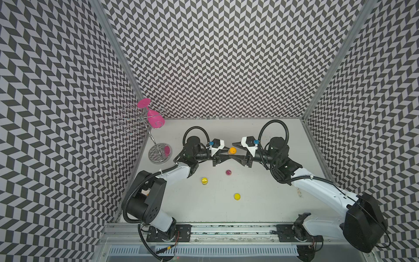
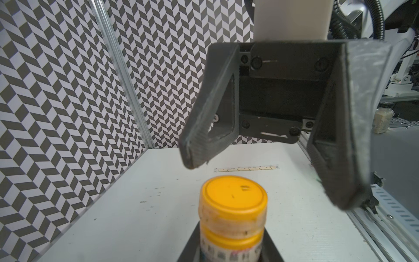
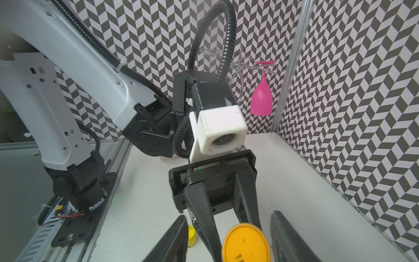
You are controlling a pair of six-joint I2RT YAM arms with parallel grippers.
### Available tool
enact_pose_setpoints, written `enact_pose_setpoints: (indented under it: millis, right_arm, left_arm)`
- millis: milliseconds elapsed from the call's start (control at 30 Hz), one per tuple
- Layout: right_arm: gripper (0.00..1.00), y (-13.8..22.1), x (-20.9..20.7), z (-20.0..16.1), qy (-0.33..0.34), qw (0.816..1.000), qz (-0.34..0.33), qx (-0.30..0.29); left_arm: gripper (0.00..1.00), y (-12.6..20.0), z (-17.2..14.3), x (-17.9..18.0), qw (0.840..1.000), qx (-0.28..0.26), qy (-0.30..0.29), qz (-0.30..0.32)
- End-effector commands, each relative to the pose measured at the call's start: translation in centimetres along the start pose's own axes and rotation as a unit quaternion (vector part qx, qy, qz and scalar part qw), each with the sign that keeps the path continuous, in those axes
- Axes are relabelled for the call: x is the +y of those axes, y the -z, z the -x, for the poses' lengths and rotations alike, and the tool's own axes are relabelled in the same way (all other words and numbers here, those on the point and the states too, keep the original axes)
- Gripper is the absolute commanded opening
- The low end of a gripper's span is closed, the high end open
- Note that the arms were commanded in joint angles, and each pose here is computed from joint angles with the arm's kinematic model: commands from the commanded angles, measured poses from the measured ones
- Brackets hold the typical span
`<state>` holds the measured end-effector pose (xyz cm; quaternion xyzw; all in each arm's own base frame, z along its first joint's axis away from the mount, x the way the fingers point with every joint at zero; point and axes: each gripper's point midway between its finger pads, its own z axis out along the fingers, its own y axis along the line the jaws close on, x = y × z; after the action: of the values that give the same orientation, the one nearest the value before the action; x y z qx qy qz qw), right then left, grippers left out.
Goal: Close the paint jar lid
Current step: Screw the lid onto the paint jar.
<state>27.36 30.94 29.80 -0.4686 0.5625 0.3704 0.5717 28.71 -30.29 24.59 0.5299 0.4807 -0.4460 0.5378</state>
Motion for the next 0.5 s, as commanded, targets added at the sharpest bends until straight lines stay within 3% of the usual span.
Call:
enact_pose_setpoints:
  millis: [0, 200, 467]
  right_arm:
    - [0.57, -0.26, -0.97, 1.24, 0.012, 1.0, -0.013, -0.019]
    - [0.54, -0.54, -1.3, 0.9, 0.001, 1.0, -0.015, -0.017]
    - [0.4, -0.54, -1.18, 1.06, -0.002, 1.0, -0.011, -0.02]
  left_arm:
    - [0.27, -0.16, 1.96, -0.29, 0.999, -0.017, -0.026, -0.011]
    - [0.27, -0.12, 2.01, -0.19, 0.999, -0.016, -0.027, -0.008]
    - [0.27, -0.15, 2.0, 0.01, 1.0, -0.015, -0.026, -0.002]
